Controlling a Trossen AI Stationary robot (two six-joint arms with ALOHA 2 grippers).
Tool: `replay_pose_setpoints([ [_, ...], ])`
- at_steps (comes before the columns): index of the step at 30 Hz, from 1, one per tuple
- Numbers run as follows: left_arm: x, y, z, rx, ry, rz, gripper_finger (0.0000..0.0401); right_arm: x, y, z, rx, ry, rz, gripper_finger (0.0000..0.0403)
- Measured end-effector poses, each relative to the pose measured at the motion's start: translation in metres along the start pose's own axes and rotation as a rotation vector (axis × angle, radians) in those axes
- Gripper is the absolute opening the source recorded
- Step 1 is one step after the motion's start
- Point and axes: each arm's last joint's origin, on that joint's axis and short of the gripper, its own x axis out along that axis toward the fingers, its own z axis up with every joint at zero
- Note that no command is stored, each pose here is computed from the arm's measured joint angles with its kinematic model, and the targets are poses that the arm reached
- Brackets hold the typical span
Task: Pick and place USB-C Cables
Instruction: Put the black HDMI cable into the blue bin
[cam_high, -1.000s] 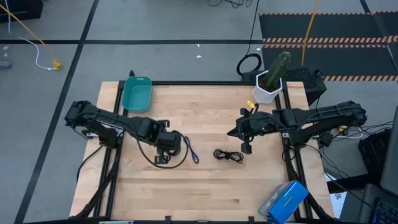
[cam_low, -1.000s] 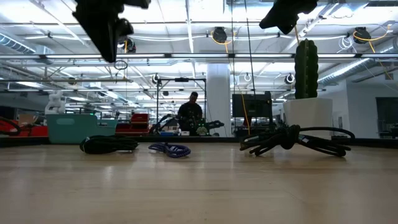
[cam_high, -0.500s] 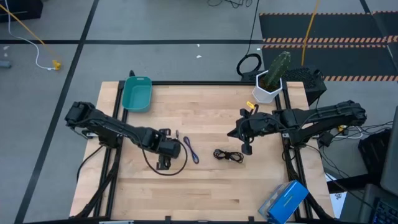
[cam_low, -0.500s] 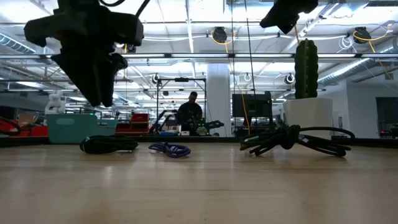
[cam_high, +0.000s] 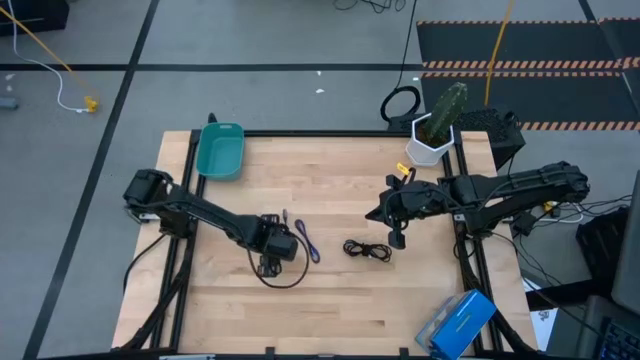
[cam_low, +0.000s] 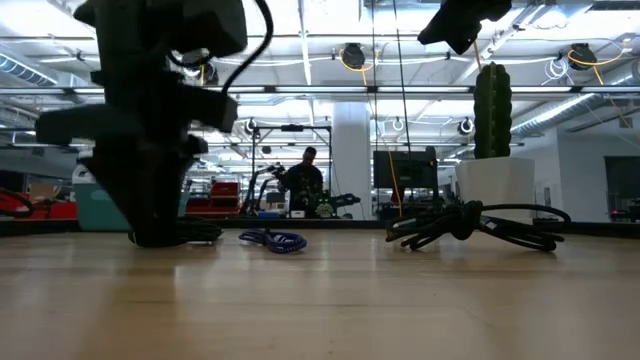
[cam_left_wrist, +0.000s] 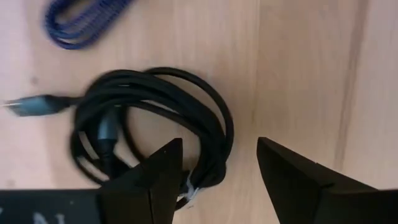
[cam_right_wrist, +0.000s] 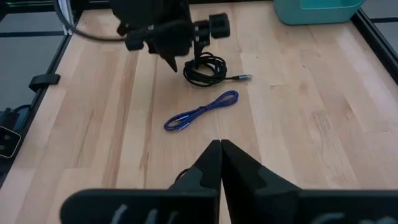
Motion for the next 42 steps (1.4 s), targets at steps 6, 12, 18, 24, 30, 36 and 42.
replay_pose_setpoints([
  [6, 0.017, -0.003, 0.002, 0.0, 0.051, 0.0, 0.0209, 0.0, 0.0, 0.001, 0.001, -0.008, 0.001, 0.0],
  [12, 0.019, -0.003, 0.002, -0.003, 0.055, 0.002, 0.0209, 0.0, 0.0, 0.001, 0.002, -0.013, 0.002, 0.0],
  [18, 0.019, -0.003, 0.001, -0.003, 0.055, 0.001, 0.0207, 0.0, 0.0, 0.001, 0.002, -0.013, 0.002, 0.0],
  [24, 0.02, 0.001, 0.002, -0.022, 0.063, -0.033, 0.016, 0.0, 0.0, 0.001, 0.002, -0.013, 0.002, 0.0],
  [30, 0.021, 0.005, 0.004, -0.036, 0.07, -0.063, 0.0099, 0.0, 0.0, 0.001, 0.002, -0.013, 0.002, 0.0],
  [36, 0.021, 0.006, 0.004, -0.035, 0.069, -0.058, 0.0056, 0.0, 0.0, 0.001, 0.002, -0.013, 0.002, 0.0],
  [42, 0.021, 0.006, 0.004, -0.057, 0.069, -0.052, 0.0053, 0.0, 0.0, 0.001, -0.001, -0.013, 0.002, 0.0],
])
